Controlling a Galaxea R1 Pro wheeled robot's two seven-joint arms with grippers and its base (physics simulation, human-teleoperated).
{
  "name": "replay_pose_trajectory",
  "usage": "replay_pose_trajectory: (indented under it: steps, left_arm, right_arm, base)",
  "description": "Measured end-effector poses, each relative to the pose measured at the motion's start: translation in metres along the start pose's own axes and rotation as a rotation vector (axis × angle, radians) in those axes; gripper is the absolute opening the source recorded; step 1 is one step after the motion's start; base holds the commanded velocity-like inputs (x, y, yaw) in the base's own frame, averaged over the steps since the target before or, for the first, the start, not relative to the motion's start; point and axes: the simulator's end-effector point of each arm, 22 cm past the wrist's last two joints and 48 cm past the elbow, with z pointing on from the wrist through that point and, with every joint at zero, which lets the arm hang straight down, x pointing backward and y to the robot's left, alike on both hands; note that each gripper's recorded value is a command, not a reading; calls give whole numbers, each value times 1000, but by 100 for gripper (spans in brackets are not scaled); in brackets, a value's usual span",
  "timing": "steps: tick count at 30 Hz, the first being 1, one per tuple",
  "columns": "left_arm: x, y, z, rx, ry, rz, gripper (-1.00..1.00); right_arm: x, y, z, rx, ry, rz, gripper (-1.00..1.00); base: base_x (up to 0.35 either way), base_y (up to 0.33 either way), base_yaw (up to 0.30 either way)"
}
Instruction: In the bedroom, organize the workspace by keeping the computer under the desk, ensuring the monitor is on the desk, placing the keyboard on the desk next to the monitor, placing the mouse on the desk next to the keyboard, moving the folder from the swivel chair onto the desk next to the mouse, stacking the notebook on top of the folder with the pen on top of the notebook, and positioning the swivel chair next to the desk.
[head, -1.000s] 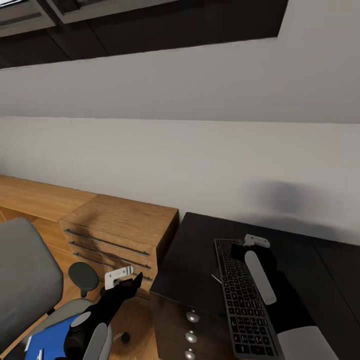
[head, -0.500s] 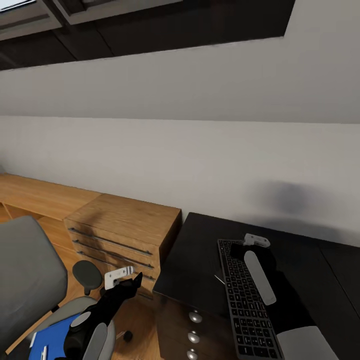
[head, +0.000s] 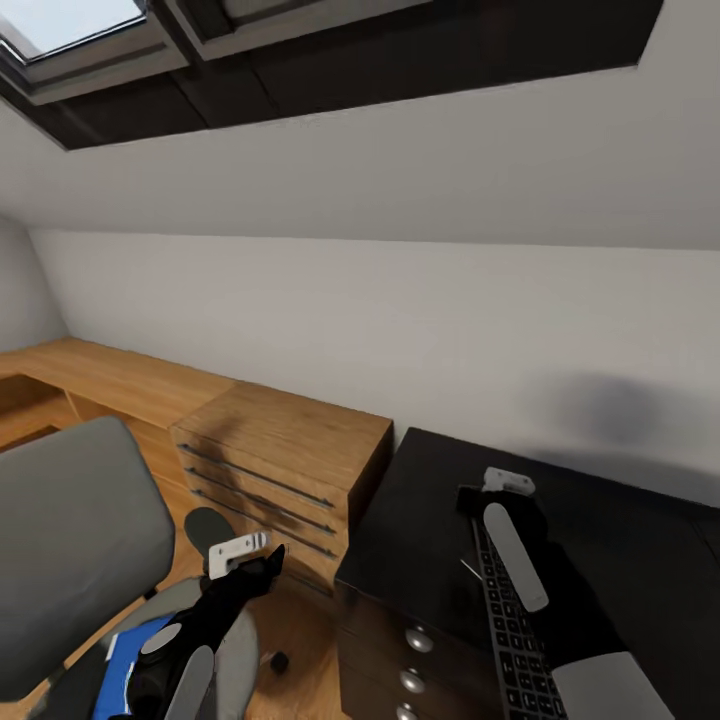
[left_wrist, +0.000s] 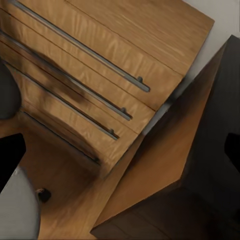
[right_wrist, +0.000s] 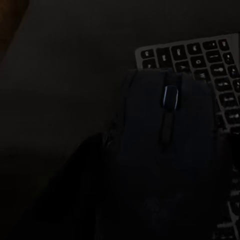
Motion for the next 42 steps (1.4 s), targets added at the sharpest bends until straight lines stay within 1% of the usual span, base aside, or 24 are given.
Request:
replay_pose_trajectory:
  steps: [4, 11, 12, 13, 14, 15, 20, 21, 24, 26, 29, 32, 34, 35, 38, 42]
  left_arm:
    - [0, 0, 0, 0, 0, 0, 100]
    - [0, -1, 0, 2, 0, 0, 100]
    - [0, -1, 0, 2, 0, 0, 100]
    - [0, -1, 0, 1, 0, 1, 100]
    - [0, -1, 0, 1, 0, 1, 100]
    - [0, -1, 0, 1, 0, 1, 100]
    - [0, -1, 0, 1, 0, 1, 100]
    - [0, -1, 0, 1, 0, 1, 100]
    - [0, -1, 0, 1, -1, 0, 100]
    - [0, -1, 0, 1, -1, 0, 100]
    - [0, -1, 0, 2, -1, -1, 100]
    - [0, -1, 0, 2, -2, -1, 100]
    - [0, -2, 0, 3, -3, -1, 100]
    - [-1, -2, 0, 4, -4, -1, 100]
    - [-1, -2, 0, 3, -5, 0, 100]
    - [-1, -2, 0, 3, -6, -1, 100]
  right_arm:
    - [2, 7, -1, -8, 0, -22, -100]
    - [6, 10, -1, -11, 3, -33, -100]
    - [6, 10, -1, -11, 3, -33, -100]
    - [10, 25, -3, -32, -1, -68, -100]
    - [10, 28, -4, -34, -10, -76, -100]
    - [7, 33, -4, -40, -30, -75, -100]
    - [7, 35, -4, -46, -34, -74, -100]
    - [34, 51, 9, -133, 31, -83, -100]
    - [53, 58, 17, -181, 79, -92, -100]
    - [63, 58, 23, -189, 99, -91, -100]
    - [69, 58, 28, -197, 101, -86, -100]
    - [71, 65, 31, -232, 90, -91, -100]
    - [79, 71, 33, -271, 100, -115, -100]
    - [88, 75, 36, -291, 111, -145, -100]
    - [91, 75, 37, -295, 113, -166, -100]
    - [93, 75, 38, -294, 115, -176, -100]
  base:
    - [0, 0, 270]
    - [0, 0, 251]
    - [0, 0, 25]
    - [0, 0, 16]
    - [0, 0, 3]
    - [0, 0, 3]
    - [0, 0, 0]
    - [0, 0, 0]
    - [0, 0, 0]
    - [0, 0, 0]
    - [0, 0, 0]
    - [0, 0, 0]
    - [0, 0, 0]
    - [0, 0, 0]
    - [0, 0, 0]
    - [0, 111, 0]
